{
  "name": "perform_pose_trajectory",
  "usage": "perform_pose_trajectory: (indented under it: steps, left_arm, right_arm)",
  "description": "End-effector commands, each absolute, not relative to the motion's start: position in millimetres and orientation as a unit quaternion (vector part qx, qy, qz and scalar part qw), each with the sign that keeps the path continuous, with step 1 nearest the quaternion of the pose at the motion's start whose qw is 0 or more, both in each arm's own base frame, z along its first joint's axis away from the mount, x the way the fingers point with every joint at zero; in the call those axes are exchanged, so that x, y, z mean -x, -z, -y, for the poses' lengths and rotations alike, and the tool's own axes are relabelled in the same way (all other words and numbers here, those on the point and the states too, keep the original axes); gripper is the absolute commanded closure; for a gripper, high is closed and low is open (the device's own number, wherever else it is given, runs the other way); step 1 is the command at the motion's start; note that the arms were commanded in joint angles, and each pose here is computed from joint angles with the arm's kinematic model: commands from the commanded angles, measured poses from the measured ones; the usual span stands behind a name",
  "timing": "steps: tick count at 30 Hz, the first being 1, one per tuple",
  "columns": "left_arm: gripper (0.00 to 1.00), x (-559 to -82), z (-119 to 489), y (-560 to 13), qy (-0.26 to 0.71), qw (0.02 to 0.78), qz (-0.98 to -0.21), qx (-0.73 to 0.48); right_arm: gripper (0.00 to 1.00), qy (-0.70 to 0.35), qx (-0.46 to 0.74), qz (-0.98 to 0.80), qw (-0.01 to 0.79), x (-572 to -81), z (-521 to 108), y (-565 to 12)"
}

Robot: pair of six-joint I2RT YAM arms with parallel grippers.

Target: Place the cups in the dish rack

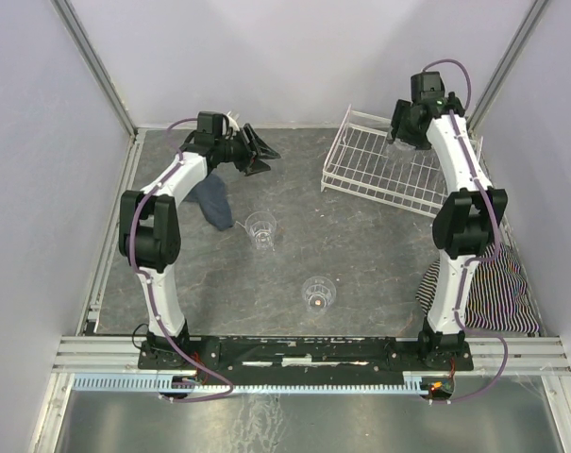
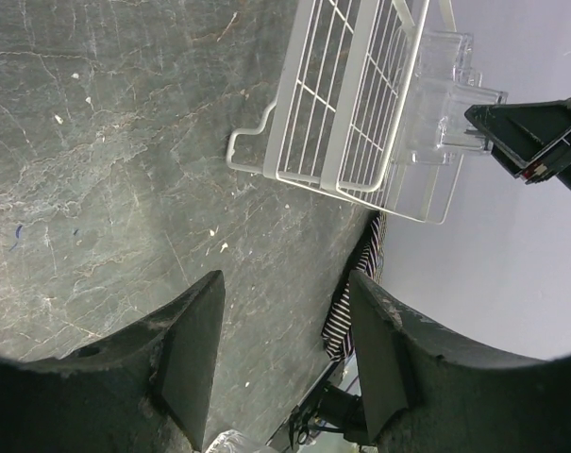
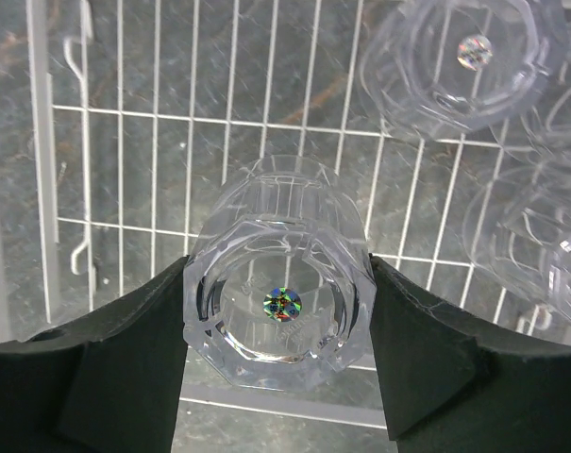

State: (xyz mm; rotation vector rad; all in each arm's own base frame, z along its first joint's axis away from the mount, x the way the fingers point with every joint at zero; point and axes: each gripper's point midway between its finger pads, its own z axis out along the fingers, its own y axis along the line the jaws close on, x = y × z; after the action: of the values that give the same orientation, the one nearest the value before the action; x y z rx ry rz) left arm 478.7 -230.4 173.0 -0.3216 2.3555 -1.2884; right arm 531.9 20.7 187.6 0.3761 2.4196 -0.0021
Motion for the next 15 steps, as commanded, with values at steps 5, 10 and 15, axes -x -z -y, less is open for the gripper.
perform_pose_trajectory:
  steps: [5, 10, 15]
  left_arm:
    - [0.38, -483.5, 233.7, -180.9, 0.48, 0.229, -0.842, 0.086]
    - [0.38, -484.2, 233.6, -179.5, 0.48, 0.228, -0.842, 0.089]
    - [0.38, -486.5, 232.9, -180.3, 0.479, 0.231, -0.842, 0.093]
  right_arm:
    - [0.94, 0.04, -0.162, -0.909, 0.382, -515.5, 19.8, -221.7]
    - [0.94, 0.054, -0.171, -0.912, 0.37, -511.1, 37.5, -210.0]
    - [0.94, 0.052, -0.182, -0.911, 0.365, -512.3, 48.6, -200.8]
